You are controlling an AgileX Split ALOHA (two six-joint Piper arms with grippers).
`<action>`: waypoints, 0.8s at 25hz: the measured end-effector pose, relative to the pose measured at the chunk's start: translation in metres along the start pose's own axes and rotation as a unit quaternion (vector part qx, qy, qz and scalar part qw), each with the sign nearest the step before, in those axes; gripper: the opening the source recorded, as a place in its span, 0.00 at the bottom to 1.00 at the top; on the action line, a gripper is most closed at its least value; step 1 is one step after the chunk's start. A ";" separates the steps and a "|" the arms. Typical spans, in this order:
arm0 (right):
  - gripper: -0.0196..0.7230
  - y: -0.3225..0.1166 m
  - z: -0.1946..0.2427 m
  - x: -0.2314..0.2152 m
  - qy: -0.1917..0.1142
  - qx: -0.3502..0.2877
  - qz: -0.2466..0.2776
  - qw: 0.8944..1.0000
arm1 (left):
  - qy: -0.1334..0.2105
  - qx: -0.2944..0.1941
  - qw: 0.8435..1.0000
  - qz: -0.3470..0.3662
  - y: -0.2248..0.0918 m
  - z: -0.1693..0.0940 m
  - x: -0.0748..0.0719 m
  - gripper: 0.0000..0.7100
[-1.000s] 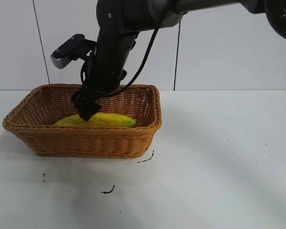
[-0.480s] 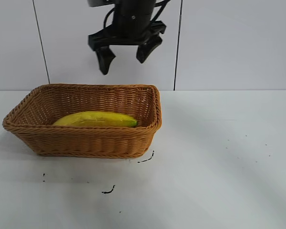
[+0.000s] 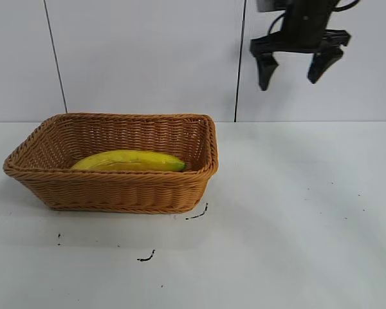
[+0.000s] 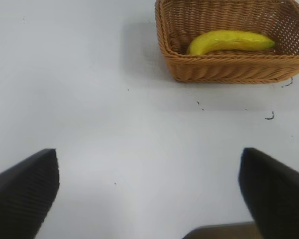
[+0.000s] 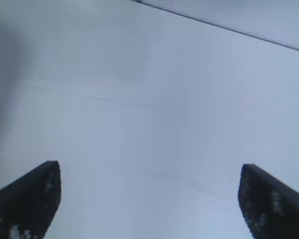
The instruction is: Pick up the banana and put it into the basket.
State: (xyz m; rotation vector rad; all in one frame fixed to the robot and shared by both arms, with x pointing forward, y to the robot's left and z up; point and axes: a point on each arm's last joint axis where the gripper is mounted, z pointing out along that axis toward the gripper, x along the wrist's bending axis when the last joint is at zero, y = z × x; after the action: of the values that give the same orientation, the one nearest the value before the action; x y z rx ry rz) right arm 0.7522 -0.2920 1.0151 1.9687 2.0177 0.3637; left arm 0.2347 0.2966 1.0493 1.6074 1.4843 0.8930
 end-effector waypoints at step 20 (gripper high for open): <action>0.95 -0.068 -0.050 0.008 0.049 0.082 -0.002 0.995 | 0.000 0.000 1.000 0.000 0.000 0.000 0.000 0.98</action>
State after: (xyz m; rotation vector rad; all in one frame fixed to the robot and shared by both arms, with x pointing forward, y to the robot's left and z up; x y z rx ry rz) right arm 0.6700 -0.2847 1.0351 2.0799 2.1738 0.3082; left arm 0.2347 0.2966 1.0493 1.6074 1.4843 0.8930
